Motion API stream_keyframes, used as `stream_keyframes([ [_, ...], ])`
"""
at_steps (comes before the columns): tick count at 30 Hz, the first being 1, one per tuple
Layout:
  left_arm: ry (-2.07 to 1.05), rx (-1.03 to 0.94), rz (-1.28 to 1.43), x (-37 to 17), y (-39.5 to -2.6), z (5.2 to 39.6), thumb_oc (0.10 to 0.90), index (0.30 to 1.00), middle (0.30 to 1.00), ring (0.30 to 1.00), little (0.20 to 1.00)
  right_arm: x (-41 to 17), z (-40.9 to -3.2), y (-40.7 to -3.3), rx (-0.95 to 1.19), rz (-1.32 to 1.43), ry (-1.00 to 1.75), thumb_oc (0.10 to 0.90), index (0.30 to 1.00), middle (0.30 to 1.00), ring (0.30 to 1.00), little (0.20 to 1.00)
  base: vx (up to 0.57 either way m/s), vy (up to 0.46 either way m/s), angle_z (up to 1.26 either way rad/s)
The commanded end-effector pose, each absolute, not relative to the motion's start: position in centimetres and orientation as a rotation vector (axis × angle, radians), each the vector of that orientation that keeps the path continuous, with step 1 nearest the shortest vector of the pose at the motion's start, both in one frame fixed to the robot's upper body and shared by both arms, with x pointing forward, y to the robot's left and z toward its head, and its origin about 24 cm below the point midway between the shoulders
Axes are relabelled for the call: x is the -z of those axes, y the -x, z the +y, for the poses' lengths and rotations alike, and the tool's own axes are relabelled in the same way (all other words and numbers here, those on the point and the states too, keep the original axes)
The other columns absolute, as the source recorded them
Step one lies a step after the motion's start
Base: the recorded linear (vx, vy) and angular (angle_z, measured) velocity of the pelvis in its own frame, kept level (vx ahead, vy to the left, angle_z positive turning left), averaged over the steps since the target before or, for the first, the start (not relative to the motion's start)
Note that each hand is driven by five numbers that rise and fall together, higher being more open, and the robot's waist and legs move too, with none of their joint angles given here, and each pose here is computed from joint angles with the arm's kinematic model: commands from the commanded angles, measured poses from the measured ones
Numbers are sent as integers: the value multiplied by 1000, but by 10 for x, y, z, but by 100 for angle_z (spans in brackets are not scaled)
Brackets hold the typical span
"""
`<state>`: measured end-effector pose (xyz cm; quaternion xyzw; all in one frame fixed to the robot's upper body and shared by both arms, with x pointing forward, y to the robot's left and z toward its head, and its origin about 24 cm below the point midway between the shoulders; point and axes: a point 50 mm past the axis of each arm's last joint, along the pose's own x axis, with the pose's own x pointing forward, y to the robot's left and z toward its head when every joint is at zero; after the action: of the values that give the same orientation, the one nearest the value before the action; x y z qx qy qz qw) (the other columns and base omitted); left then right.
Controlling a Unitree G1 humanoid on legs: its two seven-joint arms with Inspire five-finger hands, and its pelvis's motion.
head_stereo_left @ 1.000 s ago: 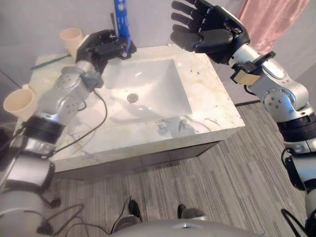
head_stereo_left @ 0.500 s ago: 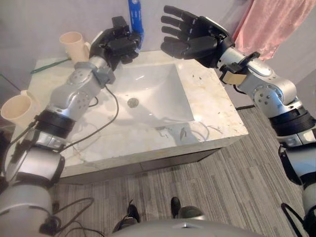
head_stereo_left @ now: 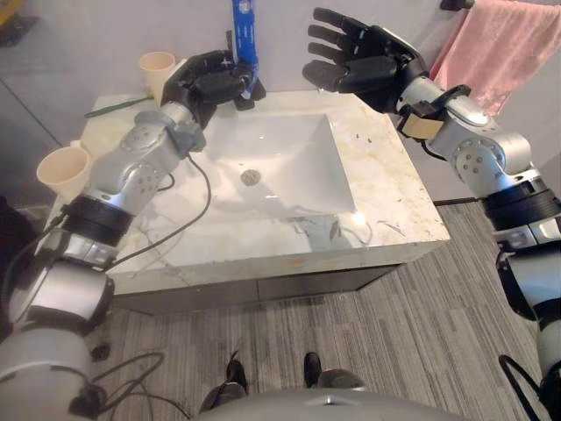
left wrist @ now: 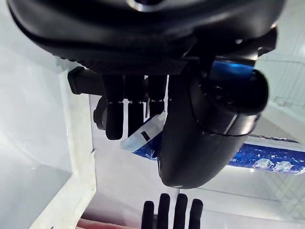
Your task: Organize the bathroom.
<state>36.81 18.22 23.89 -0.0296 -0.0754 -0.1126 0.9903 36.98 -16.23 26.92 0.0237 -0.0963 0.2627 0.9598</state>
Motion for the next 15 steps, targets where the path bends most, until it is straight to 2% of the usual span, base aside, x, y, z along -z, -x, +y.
stream_keyframes([
  [1,48,382,-493,-335,-350,156,400,300,300,300,300,-335,-157,-360,-579,-464,-43,800,900,900,900,900,-30,-17,3],
  [15,89,472,-362,-303,-354,141,400,300,300,300,300,-334,-133,-362,-646,-465,-32,800,900,900,900,900,-24,-10,1],
])
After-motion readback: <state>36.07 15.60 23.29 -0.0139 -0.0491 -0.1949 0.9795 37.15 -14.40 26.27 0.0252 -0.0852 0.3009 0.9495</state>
